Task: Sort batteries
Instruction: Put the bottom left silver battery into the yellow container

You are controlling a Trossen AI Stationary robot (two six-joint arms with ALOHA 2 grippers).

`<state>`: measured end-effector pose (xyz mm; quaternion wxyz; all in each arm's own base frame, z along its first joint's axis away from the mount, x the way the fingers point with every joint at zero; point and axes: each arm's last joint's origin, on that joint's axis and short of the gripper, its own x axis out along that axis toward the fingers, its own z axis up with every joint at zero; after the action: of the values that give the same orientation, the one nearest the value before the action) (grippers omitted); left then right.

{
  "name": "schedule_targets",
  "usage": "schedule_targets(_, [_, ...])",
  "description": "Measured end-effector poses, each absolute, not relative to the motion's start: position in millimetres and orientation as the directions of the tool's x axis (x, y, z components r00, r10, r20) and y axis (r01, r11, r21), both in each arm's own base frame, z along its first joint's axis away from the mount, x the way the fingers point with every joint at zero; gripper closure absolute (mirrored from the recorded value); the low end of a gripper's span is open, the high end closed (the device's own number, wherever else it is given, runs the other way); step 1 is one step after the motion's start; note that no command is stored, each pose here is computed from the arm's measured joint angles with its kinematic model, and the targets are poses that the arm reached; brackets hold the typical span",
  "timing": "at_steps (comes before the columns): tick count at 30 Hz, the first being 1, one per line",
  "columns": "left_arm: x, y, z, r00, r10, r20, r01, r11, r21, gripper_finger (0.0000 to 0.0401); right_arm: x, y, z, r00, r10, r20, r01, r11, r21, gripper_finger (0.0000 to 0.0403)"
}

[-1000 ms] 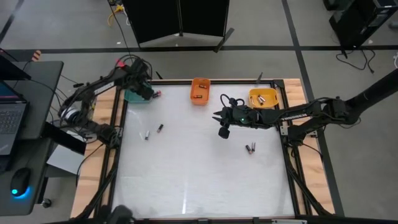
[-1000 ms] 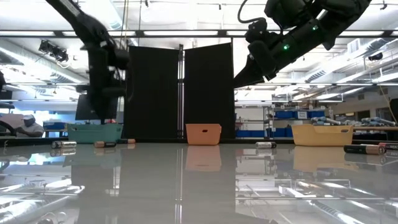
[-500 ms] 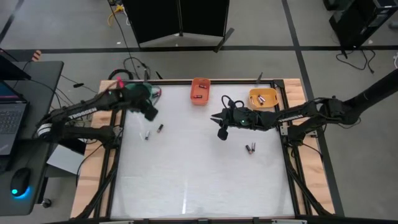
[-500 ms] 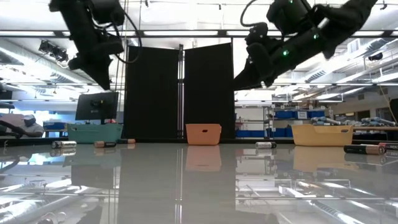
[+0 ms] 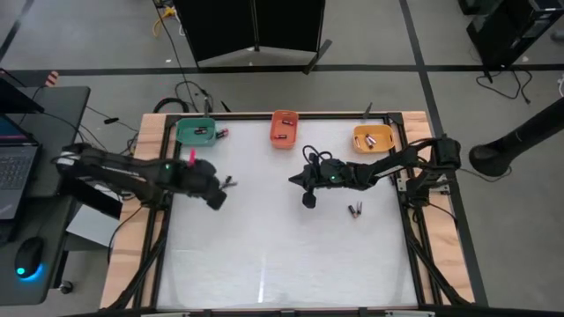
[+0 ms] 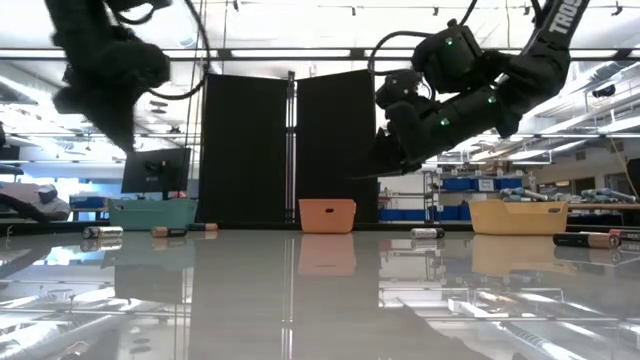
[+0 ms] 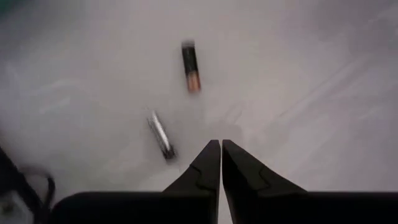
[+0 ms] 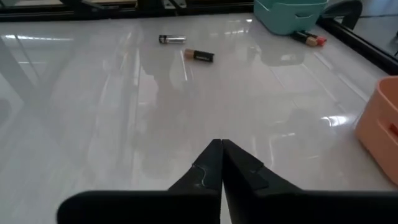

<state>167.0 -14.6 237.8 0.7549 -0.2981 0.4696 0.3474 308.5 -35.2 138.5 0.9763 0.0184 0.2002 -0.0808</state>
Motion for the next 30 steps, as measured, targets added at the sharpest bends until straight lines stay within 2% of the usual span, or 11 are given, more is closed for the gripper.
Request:
schedule_targets(6, [169, -44, 226, 0.260, 0.209, -0.943, -0.851, 0.511, -0.122, 0.0378, 308, -35, 143, 0.913, -0.150, -0.380, 0.153, 0.988, -0.023, 0.0391])
schedule_targets(12, [177, -51, 213, 0.204, 0.271, -0.941, -0.908, 0.413, -0.078, 0.0368, 309, -37, 146, 0.930, -0.101, -0.352, 0.097, 0.995, -0.029, 0.0386])
schedule_targets(17, [183, -51, 201, 0.130, 0.306, -0.943, -0.914, 0.405, 0.005, 0.0330, 309, -42, 147, 0.937, -0.098, -0.336, 0.096, 0.995, -0.024, 0.0396])
schedule_targets(24, [177, -40, 190, 0.028, 0.361, -0.932, -0.923, 0.366, 0.114, 0.0254, 308, -44, 147, 0.937, -0.079, -0.340, 0.082, 0.997, -0.004, 0.0382])
schedule_targets(30, [169, -26, 163, 0.066, 0.311, -0.948, -0.928, 0.369, 0.057, 0.0236, 309, -43, 147, 0.939, -0.064, -0.339, 0.069, 0.998, 0.004, 0.0396])
